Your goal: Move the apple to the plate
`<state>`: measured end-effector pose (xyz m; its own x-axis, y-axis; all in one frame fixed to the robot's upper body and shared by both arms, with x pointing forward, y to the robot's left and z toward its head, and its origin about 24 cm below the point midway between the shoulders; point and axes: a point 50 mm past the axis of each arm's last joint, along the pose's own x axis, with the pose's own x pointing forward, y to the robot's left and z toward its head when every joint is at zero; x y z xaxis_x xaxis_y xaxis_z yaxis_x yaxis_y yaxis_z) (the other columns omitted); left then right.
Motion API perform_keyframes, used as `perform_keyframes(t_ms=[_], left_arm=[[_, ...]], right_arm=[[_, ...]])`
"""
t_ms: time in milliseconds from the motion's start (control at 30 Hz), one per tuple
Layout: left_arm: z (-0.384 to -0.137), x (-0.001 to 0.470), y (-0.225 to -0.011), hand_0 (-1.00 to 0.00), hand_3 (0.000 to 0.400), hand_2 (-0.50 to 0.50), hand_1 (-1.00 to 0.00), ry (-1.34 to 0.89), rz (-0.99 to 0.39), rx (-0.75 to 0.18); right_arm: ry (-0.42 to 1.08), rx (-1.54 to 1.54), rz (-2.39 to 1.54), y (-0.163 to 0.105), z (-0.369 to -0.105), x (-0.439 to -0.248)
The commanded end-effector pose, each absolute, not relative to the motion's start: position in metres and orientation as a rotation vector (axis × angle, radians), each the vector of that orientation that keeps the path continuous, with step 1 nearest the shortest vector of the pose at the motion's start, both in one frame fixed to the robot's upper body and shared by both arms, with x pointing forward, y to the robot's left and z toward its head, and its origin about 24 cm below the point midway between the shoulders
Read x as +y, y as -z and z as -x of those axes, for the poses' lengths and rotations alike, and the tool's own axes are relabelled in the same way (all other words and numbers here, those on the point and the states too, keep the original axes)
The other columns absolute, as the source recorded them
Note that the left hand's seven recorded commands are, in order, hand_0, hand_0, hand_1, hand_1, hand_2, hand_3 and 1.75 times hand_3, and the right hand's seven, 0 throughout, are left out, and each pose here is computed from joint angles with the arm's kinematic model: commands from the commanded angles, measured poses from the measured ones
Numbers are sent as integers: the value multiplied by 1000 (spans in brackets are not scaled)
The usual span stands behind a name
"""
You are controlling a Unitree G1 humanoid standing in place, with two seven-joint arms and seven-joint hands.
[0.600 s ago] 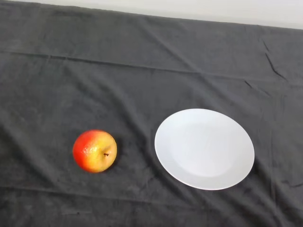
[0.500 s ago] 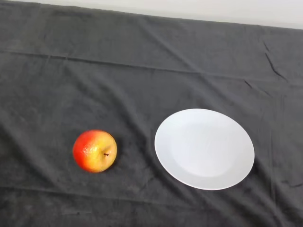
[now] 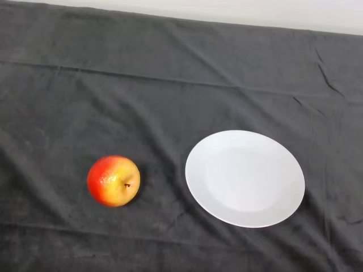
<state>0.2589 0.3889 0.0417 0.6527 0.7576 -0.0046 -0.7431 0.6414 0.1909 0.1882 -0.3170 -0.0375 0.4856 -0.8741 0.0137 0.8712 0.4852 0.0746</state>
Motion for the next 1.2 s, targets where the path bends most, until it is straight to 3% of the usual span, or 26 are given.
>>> perform_keyframes(t_ms=[33,900,1200], left_arm=[[-270,382,-49,0,0,0,0,-843,-188,45],[-325,318,-82,0,0,0,0,-597,-311,-174],[-330,282,-84,0,0,0,0,-437,-338,-268]], right_arm=[[1059,205,-118,85,-144,-275],[1059,205,-118,85,-144,-275],[1059,205,-118,85,-144,-275]])
